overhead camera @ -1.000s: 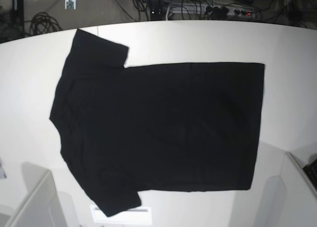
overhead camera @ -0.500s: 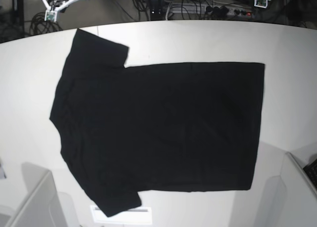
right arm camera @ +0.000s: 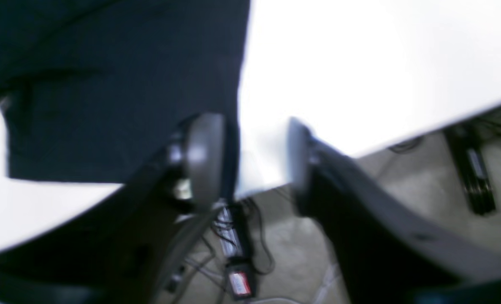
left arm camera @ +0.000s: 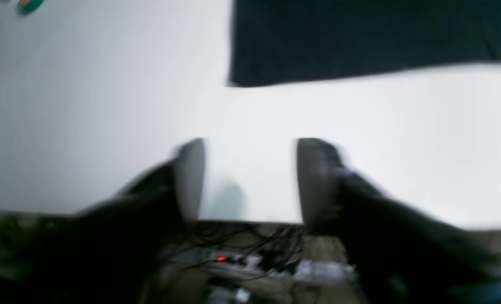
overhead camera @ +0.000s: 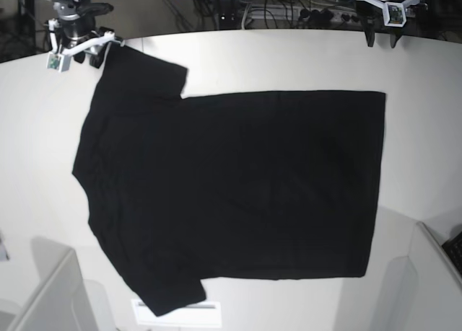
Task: Fold the T-shirt properly
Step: 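Move right gripper to the sleeve edge, left gripper to the hem corner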
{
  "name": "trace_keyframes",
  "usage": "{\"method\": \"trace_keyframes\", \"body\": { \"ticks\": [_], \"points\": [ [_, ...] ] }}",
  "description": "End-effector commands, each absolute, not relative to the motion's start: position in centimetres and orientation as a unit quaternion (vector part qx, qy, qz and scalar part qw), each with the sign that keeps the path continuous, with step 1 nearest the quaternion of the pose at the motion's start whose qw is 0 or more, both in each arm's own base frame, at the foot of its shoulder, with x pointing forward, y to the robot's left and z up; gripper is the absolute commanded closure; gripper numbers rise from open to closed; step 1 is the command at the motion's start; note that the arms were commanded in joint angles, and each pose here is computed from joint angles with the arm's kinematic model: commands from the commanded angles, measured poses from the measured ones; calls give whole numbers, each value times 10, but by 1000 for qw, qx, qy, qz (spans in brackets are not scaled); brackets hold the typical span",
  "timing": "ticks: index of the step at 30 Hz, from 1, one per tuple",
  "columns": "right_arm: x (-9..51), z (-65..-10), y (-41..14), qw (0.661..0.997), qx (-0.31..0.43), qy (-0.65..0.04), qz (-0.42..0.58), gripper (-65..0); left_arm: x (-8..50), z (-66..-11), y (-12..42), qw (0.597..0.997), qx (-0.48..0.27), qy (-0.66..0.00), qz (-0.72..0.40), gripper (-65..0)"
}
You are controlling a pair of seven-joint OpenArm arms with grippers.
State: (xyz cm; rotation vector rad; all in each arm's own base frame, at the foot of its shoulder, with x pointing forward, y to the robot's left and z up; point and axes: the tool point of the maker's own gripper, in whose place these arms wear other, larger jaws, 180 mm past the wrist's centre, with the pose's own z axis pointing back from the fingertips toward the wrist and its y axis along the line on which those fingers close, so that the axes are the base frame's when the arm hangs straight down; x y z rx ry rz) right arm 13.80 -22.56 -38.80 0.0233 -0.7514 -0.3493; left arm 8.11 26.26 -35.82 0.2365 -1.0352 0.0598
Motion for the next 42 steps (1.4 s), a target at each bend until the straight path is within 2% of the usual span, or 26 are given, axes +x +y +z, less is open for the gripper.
{"method": "trace_keyframes", "body": {
  "ticks": [1, 2, 8, 11, 13, 16, 19, 21, 22, 27, 29, 32, 39, 42],
  "points": [
    [142, -382, -224, 912, 29, -371, -174, -330, 83, -350, 266, 853, 112, -507, 40, -400],
    [147, -381, -221, 909, 48, -372, -180, -338, 83, -350, 267, 853, 107, -509, 53, -416],
    [172, -379, -215, 893, 156, -364, -215, -341, 92, -345, 273, 850, 102, -515, 37, -416],
    [178, -381, -230, 875, 181, -368, -259, -341, 99, -341, 276, 844, 95, -525, 49, -411],
    [178, -386, -240, 874, 177, -362, -271, -341, 102, -342, 275, 840, 71, -531, 80, -374],
    [172, -398, -251, 878, 172, -340, -291, -341, 112, -338, 267, 832, -6, -543, 114, -276],
    [168, -405, -247, 881, 180, -327, -289, -341, 114, -343, 264, 845, -50, -516, 127, -229],
    [166, -409, -244, 883, 187, -323, -283, -341, 122, -341, 274, 848, -46, -513, 123, -252],
    [163, -412, -243, 884, 189, -319, -285, -341, 124, -341, 277, 850, -43, -510, 125, -283],
    [153, -434, -234, 891, 199, -286, -292, -341, 129, -333, 293, 851, -57, -502, 145, -513],
    [151, -437, -225, 894, 207, -276, -285, -341, 132, -330, 299, 855, -62, -496, 139, -536],
    [148, -442, -208, 899, 222, -261, -272, -336, 133, -329, 316, 863, -44, -480, 150, -499],
    [147, -445, -198, 901, 230, -254, -265, -333, 131, -322, 351, 862, -3, -467, 197, -337],
    [146, -445, -196, 902, 232, -251, -263, -333, 136, -320, 350, 860, -8, -473, 190, -313]
  ]
}}
